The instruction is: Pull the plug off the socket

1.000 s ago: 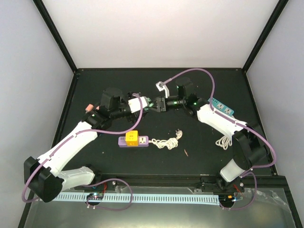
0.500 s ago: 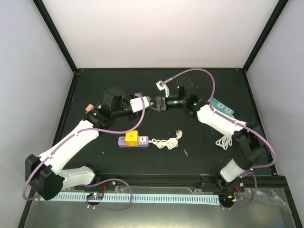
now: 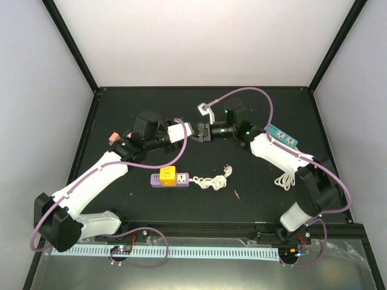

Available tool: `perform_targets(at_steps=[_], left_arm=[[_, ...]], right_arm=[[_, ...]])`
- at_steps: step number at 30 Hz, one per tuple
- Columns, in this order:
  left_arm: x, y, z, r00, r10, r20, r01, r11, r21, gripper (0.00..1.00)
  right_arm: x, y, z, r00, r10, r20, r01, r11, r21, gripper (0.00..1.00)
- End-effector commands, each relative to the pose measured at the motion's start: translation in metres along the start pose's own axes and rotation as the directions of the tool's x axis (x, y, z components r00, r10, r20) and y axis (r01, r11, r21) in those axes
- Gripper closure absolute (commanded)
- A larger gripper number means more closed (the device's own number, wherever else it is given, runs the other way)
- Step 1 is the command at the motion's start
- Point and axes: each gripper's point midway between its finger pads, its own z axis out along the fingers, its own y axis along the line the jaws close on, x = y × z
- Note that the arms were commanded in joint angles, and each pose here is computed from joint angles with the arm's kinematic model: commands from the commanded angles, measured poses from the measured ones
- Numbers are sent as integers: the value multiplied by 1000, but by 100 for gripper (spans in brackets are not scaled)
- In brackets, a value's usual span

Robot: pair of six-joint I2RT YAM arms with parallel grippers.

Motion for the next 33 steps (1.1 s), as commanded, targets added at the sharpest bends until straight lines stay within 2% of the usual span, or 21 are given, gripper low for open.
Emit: perform_targets(at_steps=[1, 5, 7, 11, 15, 19, 22, 26, 29, 33], left_arm=[[-6, 14, -9, 1000, 7, -9, -8, 998, -63, 63], [12, 14, -15, 997, -42, -66, 38, 997, -60, 74], [22, 14, -20, 995, -74, -73, 70, 996, -57, 78], [48, 20, -33, 985, -124, -118, 115, 990, -78, 80], [87, 41, -55, 952, -253, -172, 235, 965, -118, 79], [141, 62, -77, 879, -402, -256, 364, 913, -185, 79], [176, 76, -96, 831, -473, -294, 414, 877, -243, 78], [226, 91, -116, 742, -579, -338, 486, 812, -323, 77], [266, 97, -125, 644, -663, -381, 546, 748, -378, 77], [309, 104, -131, 541, -725, -427, 575, 689, -441, 76]], right_arm=[[3, 20, -5, 998, -57, -17, 57, 998, -37, 73], [1, 19, -10, 994, -111, -17, 111, 994, 1, 59], [-2, 17, -13, 993, -117, -9, 118, 993, 18, 45], [-8, 13, -24, 990, -137, 8, 137, 990, 44, 31], [-6, 12, -31, 981, -196, -3, 196, 977, 89, 22], [0, 5, -37, 965, -260, -37, 262, 955, 139, 12], [7, 0, -42, 946, -319, -61, 325, 929, 177, 4], [11, -10, -53, 905, -414, -101, 425, 865, 267, 0], [10, -20, -65, 866, -482, -133, 496, 793, 355, 0], [5, -28, -82, 814, -565, -135, 556, 690, 464, 0]])
